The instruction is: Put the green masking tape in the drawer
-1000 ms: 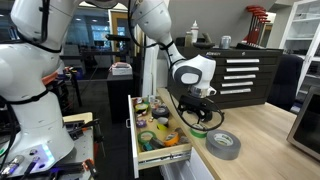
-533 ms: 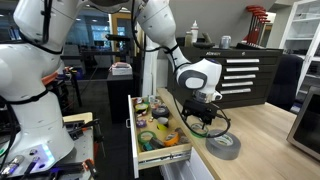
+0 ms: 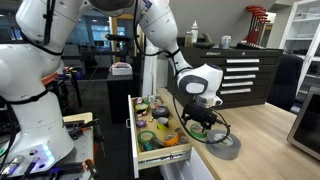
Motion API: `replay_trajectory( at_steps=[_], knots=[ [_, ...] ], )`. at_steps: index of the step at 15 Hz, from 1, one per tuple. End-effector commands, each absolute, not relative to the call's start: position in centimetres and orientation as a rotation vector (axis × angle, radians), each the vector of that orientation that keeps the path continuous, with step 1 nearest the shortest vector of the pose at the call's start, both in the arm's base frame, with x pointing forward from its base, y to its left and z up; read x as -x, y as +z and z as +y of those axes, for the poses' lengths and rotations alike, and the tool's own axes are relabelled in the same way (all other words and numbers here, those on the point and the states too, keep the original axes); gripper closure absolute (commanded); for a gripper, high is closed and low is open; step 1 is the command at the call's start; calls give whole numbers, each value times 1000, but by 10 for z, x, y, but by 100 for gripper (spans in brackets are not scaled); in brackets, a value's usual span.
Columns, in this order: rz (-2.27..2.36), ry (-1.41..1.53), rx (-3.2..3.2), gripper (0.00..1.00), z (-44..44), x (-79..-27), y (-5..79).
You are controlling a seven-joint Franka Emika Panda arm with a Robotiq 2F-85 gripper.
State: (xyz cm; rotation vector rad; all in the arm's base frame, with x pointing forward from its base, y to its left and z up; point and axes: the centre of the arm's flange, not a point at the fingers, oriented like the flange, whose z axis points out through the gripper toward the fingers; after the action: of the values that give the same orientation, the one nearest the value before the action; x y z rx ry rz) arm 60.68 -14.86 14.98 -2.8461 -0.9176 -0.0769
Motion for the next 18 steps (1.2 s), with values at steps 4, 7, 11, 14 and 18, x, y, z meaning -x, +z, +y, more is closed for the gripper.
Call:
replay_trajectory(
  at_steps=[4,7,11,14,18],
  knots=[
    [-930,-38,2813,32,-155,-603,143],
    [-941,-40,2807,53,-151,-604,146],
    [-941,-56,2808,78,-148,-605,152],
    [-939,-59,2809,95,-146,-604,154],
    [-897,-63,2824,95,-137,-598,164]
  ],
)
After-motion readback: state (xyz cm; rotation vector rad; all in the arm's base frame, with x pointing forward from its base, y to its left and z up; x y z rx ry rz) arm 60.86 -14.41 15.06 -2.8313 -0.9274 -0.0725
